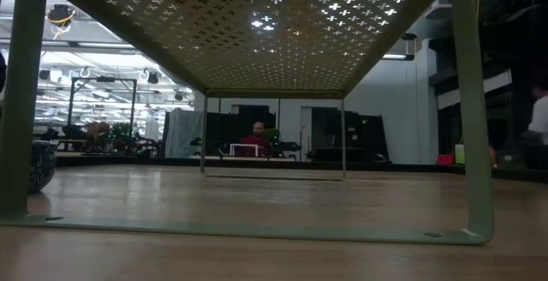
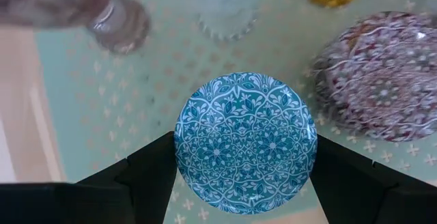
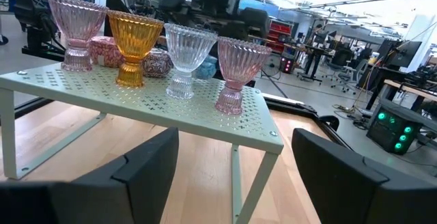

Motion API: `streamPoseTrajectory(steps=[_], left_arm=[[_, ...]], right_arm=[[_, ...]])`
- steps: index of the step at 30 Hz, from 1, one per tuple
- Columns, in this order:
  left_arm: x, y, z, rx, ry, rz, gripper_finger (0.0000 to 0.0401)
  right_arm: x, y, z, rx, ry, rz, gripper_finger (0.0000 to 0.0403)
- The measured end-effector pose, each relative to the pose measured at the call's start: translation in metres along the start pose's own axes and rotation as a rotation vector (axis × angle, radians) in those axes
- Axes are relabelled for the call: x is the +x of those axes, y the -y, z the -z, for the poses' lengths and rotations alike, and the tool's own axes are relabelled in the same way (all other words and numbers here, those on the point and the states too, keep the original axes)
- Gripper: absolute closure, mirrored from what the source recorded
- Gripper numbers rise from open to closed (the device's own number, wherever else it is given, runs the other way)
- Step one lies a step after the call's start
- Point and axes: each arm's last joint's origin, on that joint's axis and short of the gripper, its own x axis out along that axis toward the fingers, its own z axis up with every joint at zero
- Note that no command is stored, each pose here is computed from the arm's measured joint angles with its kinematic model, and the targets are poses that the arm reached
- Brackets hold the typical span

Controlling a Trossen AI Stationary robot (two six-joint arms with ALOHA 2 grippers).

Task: Pick & Place candle stick holders
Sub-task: Put the top blue patterned scented candle on the shelf

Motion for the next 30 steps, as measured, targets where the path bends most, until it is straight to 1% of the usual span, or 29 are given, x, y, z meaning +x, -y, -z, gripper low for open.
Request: streamPoseTrajectory(steps=[5, 15, 30], left_arm=[[0.0018, 0.0027, -0.0073, 0.054, 0.001, -0.013, 0.0107], [0.0020, 0.0013, -0.0071, 0.053, -0.007, -0.047, 0.0096], [0.0018, 0.0014, -0.0071, -0.089, -0.003, -0.048, 0.0091]], right_arm=[[0.0000, 0.0000, 0.0000, 0.000, 0.000, 0.000, 0.0114], [0.0000, 0.0000, 0.0000, 0.000, 0.000, 0.000, 0.0114], [0.0000, 0.0000, 0.0000, 0.000, 0.000, 0.000, 0.0114]])
